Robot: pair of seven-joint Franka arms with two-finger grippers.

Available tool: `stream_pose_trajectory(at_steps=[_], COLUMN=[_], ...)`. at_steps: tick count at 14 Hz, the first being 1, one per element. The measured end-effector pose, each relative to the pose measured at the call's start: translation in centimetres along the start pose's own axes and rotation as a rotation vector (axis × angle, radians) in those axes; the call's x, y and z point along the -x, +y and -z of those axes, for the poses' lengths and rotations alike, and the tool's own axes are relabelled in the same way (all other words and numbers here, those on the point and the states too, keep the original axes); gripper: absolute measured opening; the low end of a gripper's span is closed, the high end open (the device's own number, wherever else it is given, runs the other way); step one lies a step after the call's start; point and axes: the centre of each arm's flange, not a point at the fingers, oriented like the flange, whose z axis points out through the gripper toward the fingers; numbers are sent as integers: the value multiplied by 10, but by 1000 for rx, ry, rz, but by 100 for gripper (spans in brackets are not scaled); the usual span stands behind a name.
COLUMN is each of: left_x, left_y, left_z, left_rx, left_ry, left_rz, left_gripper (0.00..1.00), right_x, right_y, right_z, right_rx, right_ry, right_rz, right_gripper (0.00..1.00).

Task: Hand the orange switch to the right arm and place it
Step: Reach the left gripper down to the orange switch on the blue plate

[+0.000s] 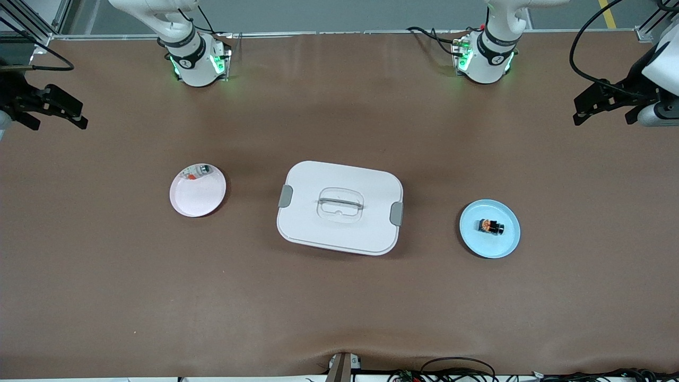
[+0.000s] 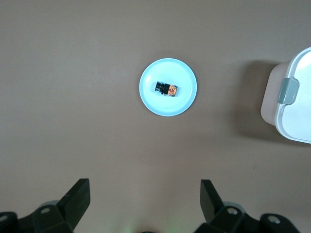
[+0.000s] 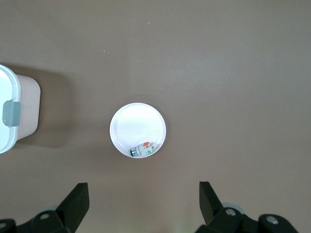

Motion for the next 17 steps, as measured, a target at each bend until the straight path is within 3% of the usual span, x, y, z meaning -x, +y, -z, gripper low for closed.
stream_pose_trajectory(at_steps=[6, 10, 17], left_x=[-2, -25, -56], left_y=[0, 2, 23], left_z=[-5, -52, -162], left_rx=[-1, -3, 11], left_ry=[-11, -73, 11], left_rz=[-1, -3, -64], left_gripper=[100, 100, 100], right_x=[1, 1, 1], right_y=[2, 3, 3], right_z=[-1, -1, -1], right_rx=[0, -1, -1], right_ry=[-7, -9, -9], right_rz=[-10, -15, -16], right_gripper=[100, 100, 100])
